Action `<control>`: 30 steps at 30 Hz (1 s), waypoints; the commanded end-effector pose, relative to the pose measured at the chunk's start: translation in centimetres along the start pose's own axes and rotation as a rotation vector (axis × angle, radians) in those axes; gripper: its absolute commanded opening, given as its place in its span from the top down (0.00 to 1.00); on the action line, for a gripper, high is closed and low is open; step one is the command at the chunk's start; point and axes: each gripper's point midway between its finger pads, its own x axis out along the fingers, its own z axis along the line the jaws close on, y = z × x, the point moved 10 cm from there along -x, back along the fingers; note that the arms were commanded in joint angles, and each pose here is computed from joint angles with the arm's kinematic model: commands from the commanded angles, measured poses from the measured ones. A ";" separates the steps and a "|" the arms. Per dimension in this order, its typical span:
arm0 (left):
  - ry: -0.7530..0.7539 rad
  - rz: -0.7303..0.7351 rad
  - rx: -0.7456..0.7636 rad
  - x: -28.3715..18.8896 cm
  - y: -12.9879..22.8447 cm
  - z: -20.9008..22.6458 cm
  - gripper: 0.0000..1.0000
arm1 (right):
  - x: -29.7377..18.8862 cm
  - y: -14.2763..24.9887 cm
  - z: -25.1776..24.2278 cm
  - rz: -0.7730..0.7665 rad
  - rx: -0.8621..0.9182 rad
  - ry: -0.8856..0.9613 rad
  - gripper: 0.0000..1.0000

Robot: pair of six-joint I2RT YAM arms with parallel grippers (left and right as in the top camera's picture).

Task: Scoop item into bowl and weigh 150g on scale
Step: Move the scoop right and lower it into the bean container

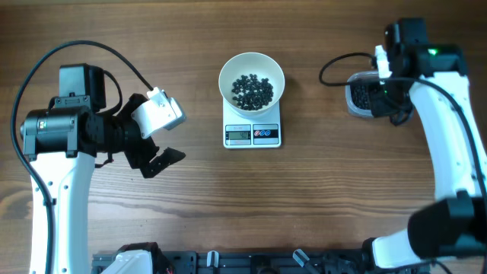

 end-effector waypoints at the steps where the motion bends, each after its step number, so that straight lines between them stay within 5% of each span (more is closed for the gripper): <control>1: -0.014 -0.035 0.034 -0.7 -0.5 -0.2 0.00 | 1.4 -0.8 0.0 0.033 -0.020 0.010 0.96; 17: -0.014 -0.035 0.034 -0.7 -0.5 -0.2 0.00 | 6.5 -2.8 0.1 0.126 -0.067 0.128 0.96; 30: -0.014 -0.035 0.034 -0.7 -0.5 -0.2 0.00 | 6.7 -3.0 1.7 0.095 -0.143 -0.098 0.96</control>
